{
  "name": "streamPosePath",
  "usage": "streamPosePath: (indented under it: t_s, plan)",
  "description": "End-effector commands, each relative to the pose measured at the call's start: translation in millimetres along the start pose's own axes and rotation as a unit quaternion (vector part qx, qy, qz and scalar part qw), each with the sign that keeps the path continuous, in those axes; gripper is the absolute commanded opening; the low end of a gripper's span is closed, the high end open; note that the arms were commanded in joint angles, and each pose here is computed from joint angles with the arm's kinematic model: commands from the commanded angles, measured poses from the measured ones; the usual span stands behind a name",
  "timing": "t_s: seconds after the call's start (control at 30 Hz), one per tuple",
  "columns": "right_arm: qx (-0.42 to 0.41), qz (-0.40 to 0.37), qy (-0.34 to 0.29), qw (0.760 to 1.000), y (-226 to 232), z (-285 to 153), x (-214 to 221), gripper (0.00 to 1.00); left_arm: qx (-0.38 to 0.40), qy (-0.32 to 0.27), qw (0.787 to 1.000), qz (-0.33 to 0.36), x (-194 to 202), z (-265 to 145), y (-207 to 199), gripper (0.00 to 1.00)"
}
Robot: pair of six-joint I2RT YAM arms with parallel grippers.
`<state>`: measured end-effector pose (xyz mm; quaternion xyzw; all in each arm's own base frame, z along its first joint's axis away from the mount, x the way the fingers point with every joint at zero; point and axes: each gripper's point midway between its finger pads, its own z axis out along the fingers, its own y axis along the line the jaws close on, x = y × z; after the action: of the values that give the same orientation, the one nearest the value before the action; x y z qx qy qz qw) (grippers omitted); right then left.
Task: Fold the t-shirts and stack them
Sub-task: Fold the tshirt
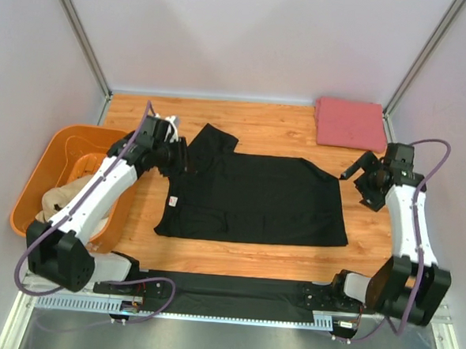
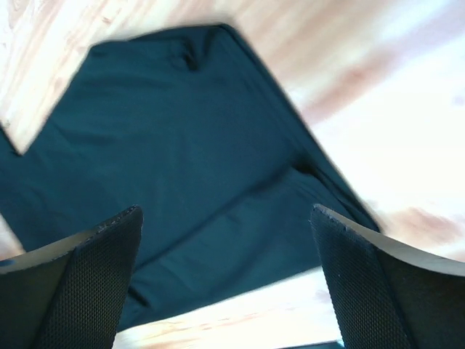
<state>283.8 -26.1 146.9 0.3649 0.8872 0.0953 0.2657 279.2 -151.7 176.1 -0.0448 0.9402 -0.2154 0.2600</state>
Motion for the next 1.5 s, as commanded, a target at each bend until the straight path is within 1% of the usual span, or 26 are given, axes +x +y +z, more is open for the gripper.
streamPosePath:
  t_s: [0.0,0.03,0.07,0.1,0.13,0.17,0.2,0.23,0.27,0.3,0.37,0.4,0.43,0.47,0.5,0.53,0.57,0.63,0.67,0.73,0.77,0.87,1.0,1.1,1.27,1.47]
  plan:
    - [-0.063,0.029,0.062,0.996,36.9,38.6,-10.6,1.00,0.002,-0.018,1.000,0.025,-35.6,15.5,-10.2,0.46]
    - [-0.067,0.034,0.063,0.995,45.7,42.2,-19.3,0.98,0.005,-0.026,0.999,0.028,-51.5,23.5,-16.3,0.45]
    - [-0.065,0.044,0.079,0.994,48.5,59.1,-18.0,0.94,0.005,-0.027,0.999,0.032,-58.4,26.7,-19.0,0.44]
    - [-0.079,0.071,0.094,0.990,56.9,63.1,-16.2,0.79,0.010,-0.039,0.999,0.032,-74.8,23.5,-26.0,0.43]
    - [-0.082,0.095,0.106,0.986,59.9,69.6,-13.7,0.66,0.000,-0.016,1.000,0.026,-72.7,36.8,-22.0,0.42]
    - [-0.086,0.118,0.110,0.983,62.6,81.2,-14.2,0.52,0.002,-0.010,0.999,0.030,-76.2,40.5,-23.5,0.42]
    - [-0.093,0.170,0.117,0.974,70.5,86.0,-14.5,0.38,0.005,-0.016,0.999,0.033,-85.4,41.2,-28.0,0.41]
    - [-0.093,0.196,0.117,0.969,72.0,92.9,-15.3,0.36,-0.002,-0.007,1.000,0.031,-85.1,51.9,-24.4,0.41]
    - [-0.099,0.212,0.109,0.966,75.1,102.6,-20.4,0.36,-0.003,-0.004,1.000,0.026,-86.3,55.8,-24.5,0.41]
    - [-0.091,0.249,0.099,0.959,76.7,107.9,-26.9,0.39,-0.001,-0.004,1.000,0.023,-88.9,57.3,-26.6,0.41]
    - [-0.076,0.288,0.083,0.951,77.0,114.6,-39.6,0.41,0.007,0.012,1.000,0.013,-82.8,65.2,-27.8,0.39]
    - [-0.060,0.304,0.064,0.949,74.1,118.8,-48.3,0.41,0.009,0.017,1.000,0.004,-79.7,66.9,-28.0,0.38]
    - [-0.044,0.341,0.060,0.937,73.6,121.1,-53.8,0.42,0.010,0.018,1.000,0.000,-74.7,70.0,-25.6,0.38]
    - [-0.004,0.362,0.056,0.931,64.7,126.7,-56.4,0.44,0.009,0.019,1.000,-0.003,-71.6,71.2,-23.6,0.38]
    - [0.017,0.381,0.061,0.922,60.4,130.1,-54.2,0.44,0.005,0.026,1.000,-0.009,-64.4,73.4,-19.7,0.38]
    - [0.037,0.417,0.064,0.906,57.1,133.8,-53.7,0.45,0.003,0.027,1.000,-0.009,-63.1,72.5,-18.6,0.38]
    - [0.063,0.430,0.075,0.898,51.6,140.6,-47.0,0.47,0.002,0.029,1.000,-0.008,-61.4,72.0,-17.7,0.38]
    - [0.065,0.446,0.070,0.890,54.9,146.5,-54.4,0.49,0.002,0.037,0.999,-0.004,-56.7,73.1,-15.7,0.38]
    - [0.075,0.460,0.070,0.882,54.3,153.0,-55.1,0.51,0.003,0.041,0.999,-0.002,-54.9,74.3,-15.4,0.38]
    - [0.086,0.472,0.073,0.874,52.3,159.4,-53.4,0.52,0.002,0.048,0.999,0.000,-52.6,76.1,-14.3,0.38]
    - [0.098,0.488,0.084,0.863,49.7,164.6,-47.8,0.52,0.007,0.052,0.999,0.001,-51.0,77.2,-15.3,0.38]
    - [0.117,0.511,0.114,0.844,48.3,170.5,-32.4,0.53,0.011,0.060,0.998,0.013,-49.3,78.9,-15.3,0.38]
    - [0.125,0.520,0.127,0.835,53.3,167.0,-22.4,0.53,0.021,0.072,0.997,0.018,-47.7,79.9,-16.6,0.38]
    - [0.132,0.515,0.124,0.838,53.7,165.0,-24.3,0.54,0.033,0.077,0.996,0.016,-45.9,82.1,-17.1,0.38]
    - [0.140,0.521,0.137,0.831,57.4,166.7,-17.4,0.54,0.044,0.093,0.995,0.008,-46.5,87.2,-11.4,0.38]
    - [0.144,0.531,0.147,0.822,64.9,175.2,-6.0,0.50,0.050,0.103,0.993,-0.013,-51.7,90.3,-1.3,0.37]
